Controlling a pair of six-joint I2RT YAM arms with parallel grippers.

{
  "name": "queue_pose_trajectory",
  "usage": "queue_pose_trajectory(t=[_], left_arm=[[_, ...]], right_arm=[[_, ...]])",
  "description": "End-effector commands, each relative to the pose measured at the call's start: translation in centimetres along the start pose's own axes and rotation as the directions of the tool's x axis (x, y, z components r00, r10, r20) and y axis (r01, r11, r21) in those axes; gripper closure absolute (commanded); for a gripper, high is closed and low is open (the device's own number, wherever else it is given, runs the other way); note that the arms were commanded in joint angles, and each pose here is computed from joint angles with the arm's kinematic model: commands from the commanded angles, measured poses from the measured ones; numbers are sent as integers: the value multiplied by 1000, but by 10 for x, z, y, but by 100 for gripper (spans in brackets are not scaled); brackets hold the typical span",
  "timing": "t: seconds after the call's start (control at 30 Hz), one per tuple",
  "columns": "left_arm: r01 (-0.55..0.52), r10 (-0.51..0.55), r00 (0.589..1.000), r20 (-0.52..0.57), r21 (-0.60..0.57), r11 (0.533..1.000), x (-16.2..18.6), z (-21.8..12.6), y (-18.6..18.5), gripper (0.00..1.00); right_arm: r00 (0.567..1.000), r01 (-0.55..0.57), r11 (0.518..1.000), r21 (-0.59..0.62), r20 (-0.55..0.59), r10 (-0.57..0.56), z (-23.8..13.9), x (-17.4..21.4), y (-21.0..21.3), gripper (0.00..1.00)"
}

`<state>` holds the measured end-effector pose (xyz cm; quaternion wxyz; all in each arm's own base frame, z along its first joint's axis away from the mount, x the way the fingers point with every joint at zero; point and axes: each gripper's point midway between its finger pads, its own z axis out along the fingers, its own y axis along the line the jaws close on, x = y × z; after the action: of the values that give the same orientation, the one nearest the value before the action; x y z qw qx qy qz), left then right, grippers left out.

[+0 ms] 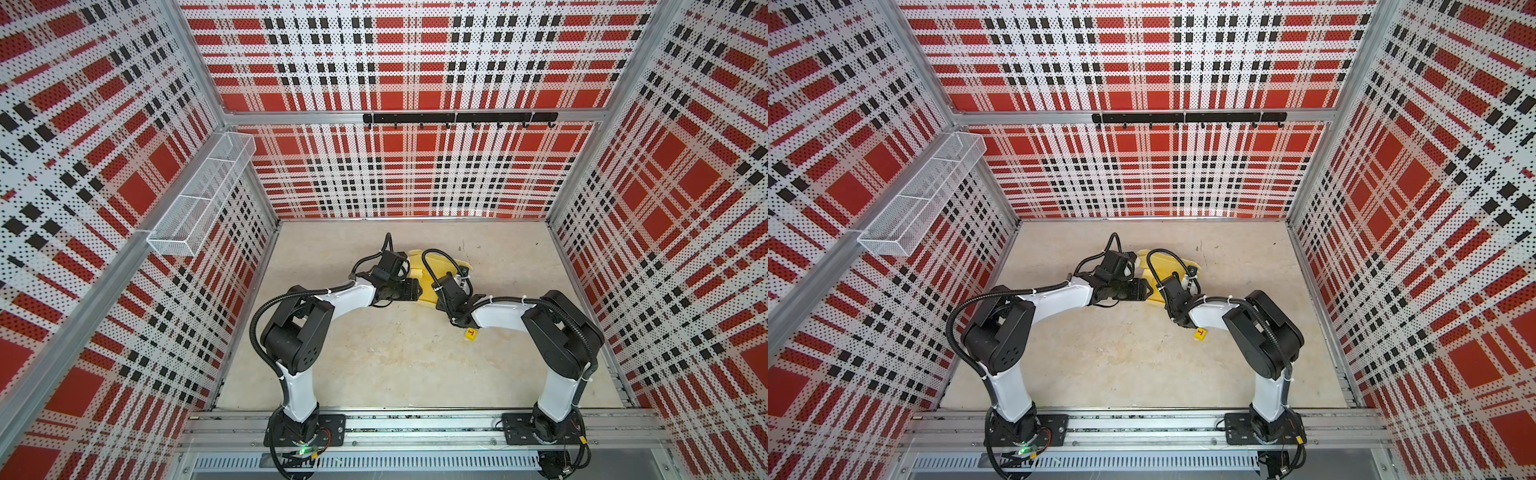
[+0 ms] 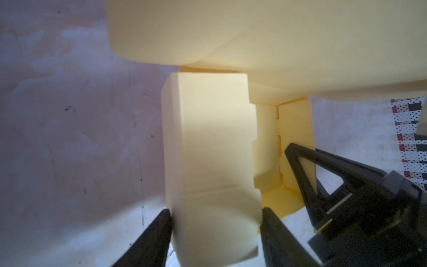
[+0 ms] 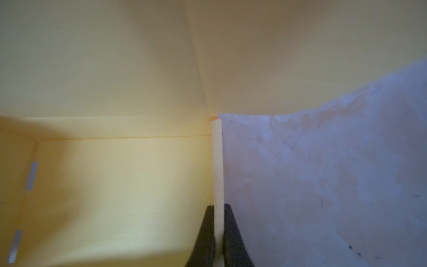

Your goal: Fold the paper box

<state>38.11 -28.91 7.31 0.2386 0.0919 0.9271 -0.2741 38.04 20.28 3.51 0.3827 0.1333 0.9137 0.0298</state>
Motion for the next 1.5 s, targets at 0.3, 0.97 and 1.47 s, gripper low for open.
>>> queue_pose_trajectory(t=[0.3,0.97,1.47], left_arm=[[18,-37,997,74,238,971,-23,-22,-24,37],[0,-1,999,38,29,1000,-11,-1,6,50],[-106,107,994,0,-133,985,2,8,13,69]], right_arm=[[1000,-20,999,-46,20,20,2,-5,16,100],[999,-20,998,-53,23,22,2,-5,16,100],[999,-19,998,-52,25,20,1,-5,16,100]])
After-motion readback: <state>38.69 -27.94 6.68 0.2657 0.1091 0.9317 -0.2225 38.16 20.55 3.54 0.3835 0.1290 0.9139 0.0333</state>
